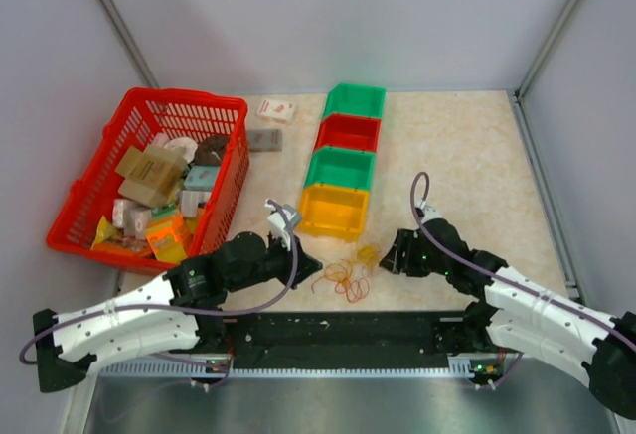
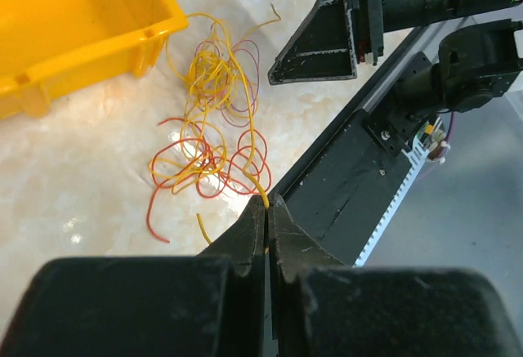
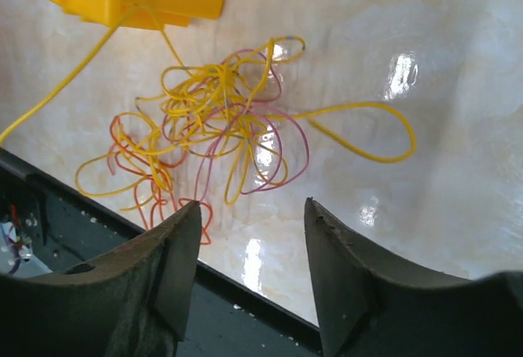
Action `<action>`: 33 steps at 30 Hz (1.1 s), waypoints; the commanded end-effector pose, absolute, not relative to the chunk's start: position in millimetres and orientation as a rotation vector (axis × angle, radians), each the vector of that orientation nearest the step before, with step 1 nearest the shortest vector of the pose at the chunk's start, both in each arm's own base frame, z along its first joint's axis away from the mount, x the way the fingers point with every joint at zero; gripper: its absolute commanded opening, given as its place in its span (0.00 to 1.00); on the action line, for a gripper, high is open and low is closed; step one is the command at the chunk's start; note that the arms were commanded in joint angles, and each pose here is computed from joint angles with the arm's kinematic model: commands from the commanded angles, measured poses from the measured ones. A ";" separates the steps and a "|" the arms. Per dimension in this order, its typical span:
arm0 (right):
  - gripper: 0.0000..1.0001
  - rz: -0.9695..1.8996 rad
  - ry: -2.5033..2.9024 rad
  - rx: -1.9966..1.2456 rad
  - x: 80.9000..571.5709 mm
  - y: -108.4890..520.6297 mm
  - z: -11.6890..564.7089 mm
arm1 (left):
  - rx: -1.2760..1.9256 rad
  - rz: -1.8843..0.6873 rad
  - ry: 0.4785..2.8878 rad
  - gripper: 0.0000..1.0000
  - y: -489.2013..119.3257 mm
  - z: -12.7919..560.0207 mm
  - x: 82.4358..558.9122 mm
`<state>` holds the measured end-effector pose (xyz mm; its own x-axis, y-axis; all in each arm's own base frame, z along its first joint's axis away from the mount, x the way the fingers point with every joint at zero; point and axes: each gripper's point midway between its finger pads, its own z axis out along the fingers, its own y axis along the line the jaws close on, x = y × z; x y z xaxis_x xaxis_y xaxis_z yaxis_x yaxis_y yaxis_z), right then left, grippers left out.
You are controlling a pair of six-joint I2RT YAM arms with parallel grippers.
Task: Untangle the cables
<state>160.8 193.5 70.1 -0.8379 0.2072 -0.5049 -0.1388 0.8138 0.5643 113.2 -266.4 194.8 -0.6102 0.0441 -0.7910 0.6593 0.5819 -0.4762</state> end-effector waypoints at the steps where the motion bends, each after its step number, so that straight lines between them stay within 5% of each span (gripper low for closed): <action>1: 0.57 0.792 2.354 -0.020 182.4 208.7 83.4 | 0.435 -1.057 2.063 0.00 -250.3 186.5 108.8; 11: 0.65 0.739 2.233 0.059 212.9 225.6 82.1 | 0.475 -1.045 2.224 0.00 -239.5 145.3 87.9; 17: 0.56 0.670 2.265 0.145 225.9 231.9 62.2 | 0.400 -0.906 2.263 0.00 -219.0 137.4 98.2; 22: 0.33 0.681 2.230 0.151 230.5 243.0 57.1 | 0.341 -0.915 2.289 0.02 -216.4 132.5 96.8; 24: 0.04 0.620 2.229 0.162 233.2 234.2 52.1 | 0.342 -0.925 2.287 0.05 -216.1 133.3 95.3; 28: 0.00 0.599 2.123 0.044 225.6 212.6 73.4 | 0.333 -0.921 2.251 0.32 -208.9 146.7 97.1; 31: 0.00 0.773 1.919 -0.197 204.7 219.9 130.5 | 0.368 -1.048 2.115 0.64 -218.6 188.4 95.7; 33: 0.00 0.830 1.798 -0.288 187.7 211.3 161.4 | 0.427 -1.156 1.968 0.99 -232.1 231.8 94.3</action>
<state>208.4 209.9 89.7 -0.5923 0.2395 -0.7693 -0.2734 0.8384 0.4715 92.1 -208.3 142.0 -0.7399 0.0137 -0.6726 0.4855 0.7030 -0.5198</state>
